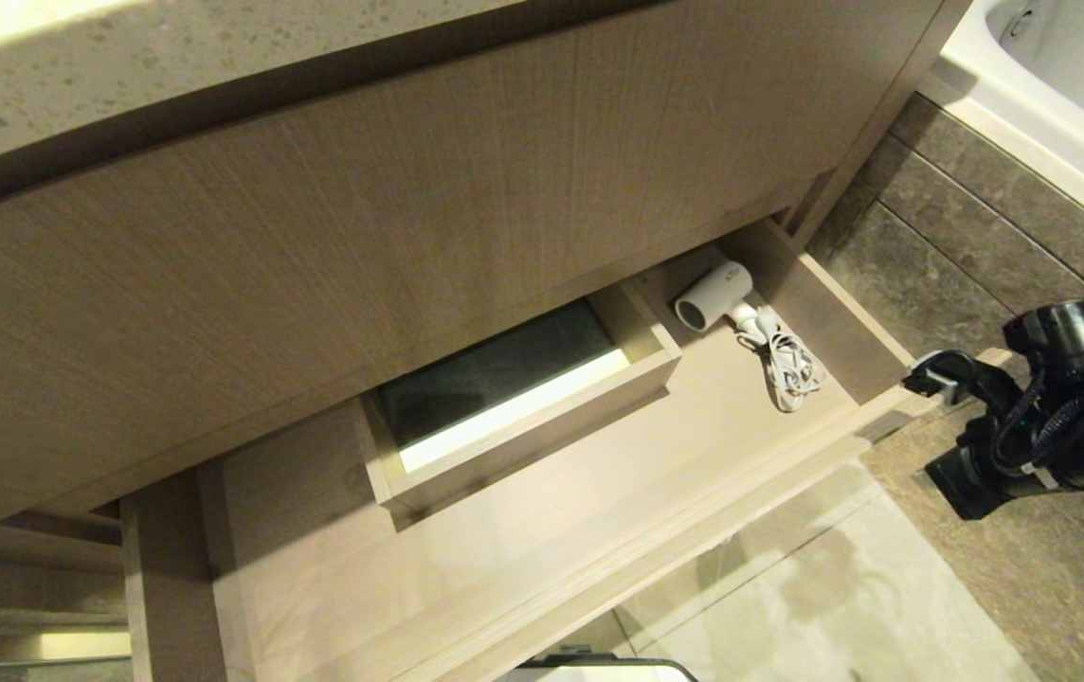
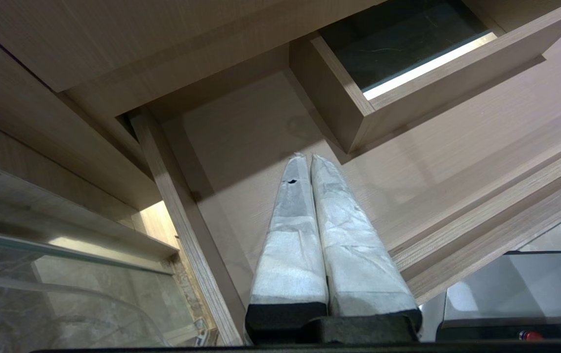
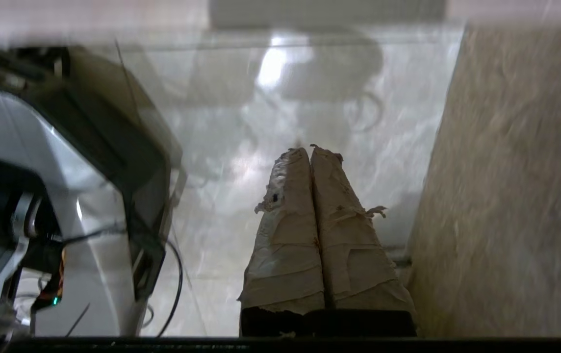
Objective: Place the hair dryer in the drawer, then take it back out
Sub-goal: Close the drawer
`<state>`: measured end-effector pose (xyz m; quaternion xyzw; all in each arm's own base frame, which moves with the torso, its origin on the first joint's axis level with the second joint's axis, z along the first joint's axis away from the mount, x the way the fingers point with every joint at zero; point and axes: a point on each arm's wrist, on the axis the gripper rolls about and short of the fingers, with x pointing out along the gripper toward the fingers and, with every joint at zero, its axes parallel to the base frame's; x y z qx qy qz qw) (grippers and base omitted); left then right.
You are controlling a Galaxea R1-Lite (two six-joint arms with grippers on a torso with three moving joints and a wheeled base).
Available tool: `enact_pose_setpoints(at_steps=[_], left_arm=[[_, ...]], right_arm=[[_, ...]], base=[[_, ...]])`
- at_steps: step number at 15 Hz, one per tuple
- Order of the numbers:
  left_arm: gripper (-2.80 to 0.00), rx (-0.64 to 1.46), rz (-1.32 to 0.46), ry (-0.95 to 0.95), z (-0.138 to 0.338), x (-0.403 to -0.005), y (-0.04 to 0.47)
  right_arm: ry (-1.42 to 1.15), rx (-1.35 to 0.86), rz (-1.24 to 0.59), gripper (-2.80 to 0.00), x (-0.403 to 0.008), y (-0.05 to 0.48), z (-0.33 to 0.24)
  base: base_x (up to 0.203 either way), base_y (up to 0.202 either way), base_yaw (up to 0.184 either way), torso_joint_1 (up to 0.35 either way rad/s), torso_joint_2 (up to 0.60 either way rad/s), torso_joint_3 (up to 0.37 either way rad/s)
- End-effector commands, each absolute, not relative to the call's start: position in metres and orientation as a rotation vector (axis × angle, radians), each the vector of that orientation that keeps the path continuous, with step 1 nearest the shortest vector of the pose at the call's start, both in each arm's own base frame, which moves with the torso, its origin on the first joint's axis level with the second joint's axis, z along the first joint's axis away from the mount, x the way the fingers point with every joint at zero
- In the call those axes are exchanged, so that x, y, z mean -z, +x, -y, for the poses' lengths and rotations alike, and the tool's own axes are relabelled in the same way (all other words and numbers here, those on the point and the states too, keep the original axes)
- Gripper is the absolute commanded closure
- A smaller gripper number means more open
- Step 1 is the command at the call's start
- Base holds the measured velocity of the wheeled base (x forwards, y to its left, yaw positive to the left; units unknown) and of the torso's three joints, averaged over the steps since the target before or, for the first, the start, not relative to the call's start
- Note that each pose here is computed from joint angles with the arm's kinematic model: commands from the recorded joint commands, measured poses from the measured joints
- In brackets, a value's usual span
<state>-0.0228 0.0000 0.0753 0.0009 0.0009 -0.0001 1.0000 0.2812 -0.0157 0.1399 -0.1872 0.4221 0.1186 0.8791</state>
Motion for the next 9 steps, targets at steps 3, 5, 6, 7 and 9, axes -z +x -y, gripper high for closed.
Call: enact_pose_setpoints(at_steps=[3, 5, 6, 7, 9], left_arm=[[0.00, 0.000, -0.002, 0.002, 0.000, -0.075, -0.023], [0.00, 0.000, -0.003, 0.002, 0.000, -0.075, -0.023], [0.00, 0.000, 0.000, 0.002, 0.000, -0.075, -0.023], [0.00, 0.000, -0.002, 0.002, 0.000, -0.075, -0.023], [0.00, 0.000, 0.000, 0.002, 0.000, -0.075, -0.023]], right_arm=[[-0.372, -0.295, -0.829, 0.00, -0.134, 0.299, 0.015], [-0.376, -0.290, -0.785, 0.00, -0.135, 0.305, 0.016], [-0.378, -0.290, -0.759, 0.00, -0.137, 0.309, 0.016], [-0.378, -0.287, -0.736, 0.00, -0.138, 0.313, 0.016], [-0.376, -0.273, -0.693, 0.00, -0.141, 0.321, 0.017]], base=[[0.000, 0.000, 0.000, 0.000, 0.00, 0.000], [0.000, 0.000, 0.000, 0.000, 0.00, 0.000], [0.000, 0.000, 0.000, 0.000, 0.00, 0.000], [0.000, 0.000, 0.000, 0.000, 0.00, 0.000], [0.000, 0.000, 0.000, 0.000, 0.00, 0.000]])
